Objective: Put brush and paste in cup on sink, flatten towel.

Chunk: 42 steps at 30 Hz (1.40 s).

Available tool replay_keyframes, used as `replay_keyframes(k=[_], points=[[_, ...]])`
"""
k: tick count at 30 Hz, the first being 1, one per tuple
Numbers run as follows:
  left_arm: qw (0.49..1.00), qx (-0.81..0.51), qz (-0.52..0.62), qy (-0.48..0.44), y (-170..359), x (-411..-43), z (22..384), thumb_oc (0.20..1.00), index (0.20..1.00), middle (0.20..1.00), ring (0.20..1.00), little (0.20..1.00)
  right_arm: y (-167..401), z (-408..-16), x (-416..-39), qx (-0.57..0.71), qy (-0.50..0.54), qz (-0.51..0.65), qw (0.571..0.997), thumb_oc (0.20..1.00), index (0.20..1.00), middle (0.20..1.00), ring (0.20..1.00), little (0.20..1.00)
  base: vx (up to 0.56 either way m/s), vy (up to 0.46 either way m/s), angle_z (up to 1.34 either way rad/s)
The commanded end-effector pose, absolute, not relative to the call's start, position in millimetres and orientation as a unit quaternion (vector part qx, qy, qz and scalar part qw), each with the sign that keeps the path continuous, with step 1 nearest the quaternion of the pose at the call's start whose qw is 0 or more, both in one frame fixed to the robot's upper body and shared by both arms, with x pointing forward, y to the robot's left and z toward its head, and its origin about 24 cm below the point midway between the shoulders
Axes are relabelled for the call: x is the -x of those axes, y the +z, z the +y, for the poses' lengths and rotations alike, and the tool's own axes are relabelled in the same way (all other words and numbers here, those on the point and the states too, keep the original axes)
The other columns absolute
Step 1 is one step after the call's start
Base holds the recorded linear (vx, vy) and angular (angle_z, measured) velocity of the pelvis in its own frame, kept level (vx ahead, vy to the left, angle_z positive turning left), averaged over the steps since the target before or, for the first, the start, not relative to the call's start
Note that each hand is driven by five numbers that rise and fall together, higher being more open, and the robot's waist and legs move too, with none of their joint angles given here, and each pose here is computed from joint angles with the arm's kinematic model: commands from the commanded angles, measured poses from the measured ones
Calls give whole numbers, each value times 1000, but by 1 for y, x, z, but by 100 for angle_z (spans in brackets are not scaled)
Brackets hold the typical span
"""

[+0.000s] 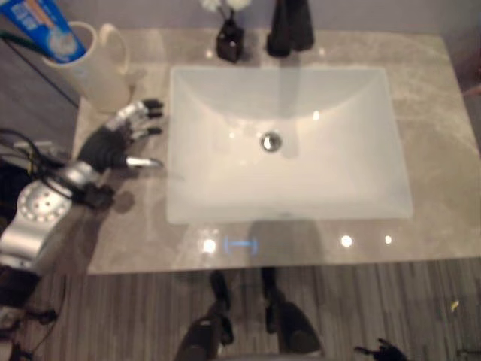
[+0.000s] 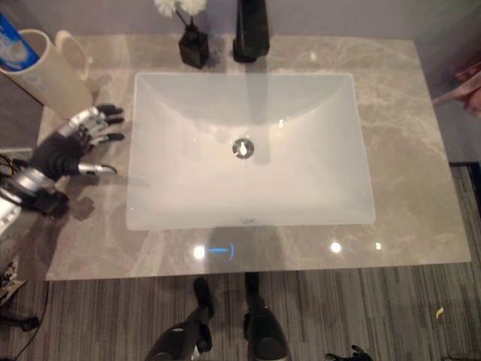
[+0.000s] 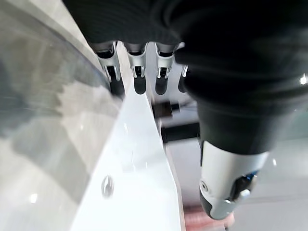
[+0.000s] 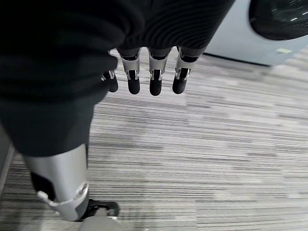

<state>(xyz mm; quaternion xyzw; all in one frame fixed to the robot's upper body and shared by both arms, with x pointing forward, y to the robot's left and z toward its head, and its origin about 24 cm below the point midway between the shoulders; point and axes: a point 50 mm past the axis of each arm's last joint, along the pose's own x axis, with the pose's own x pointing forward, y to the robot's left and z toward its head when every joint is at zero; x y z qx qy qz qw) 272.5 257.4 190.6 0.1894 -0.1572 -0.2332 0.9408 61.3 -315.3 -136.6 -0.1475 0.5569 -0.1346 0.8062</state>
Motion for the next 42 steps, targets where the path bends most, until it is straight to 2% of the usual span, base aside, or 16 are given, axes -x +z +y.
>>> replay_keyframes(k=[1,5,18,29,42], points=[[940,-198,-160,-228,192,-270,264,1000,1000,1000,1000,1000,-136,-327,-31,164,-142,598,772,1000,1000,1000,1000,1000,-83,8,21],[956,-192,-139,-171,182,-261,289,1000,1000,1000,1000,1000,-137,-325,-25,168,-133,608,764,1000,1000,1000,1000,1000,-70,10,8],[965,-205,-142,-78,186,-265,318,1000,1000,1000,1000,1000,-139,-323,-26,174,-128,611,762,1000,1000,1000,1000,1000,-40,24,7],[965,-199,-172,-23,196,-272,328,1000,1000,1000,1000,1000,-139,-323,-28,167,-137,605,766,1000,1000,1000,1000,1000,-2,8,0],[959,-196,-206,-7,208,-281,323,1000,1000,1000,1000,1000,-136,-327,-35,168,-149,594,772,1000,1000,1000,1000,1000,32,-4,-7]])
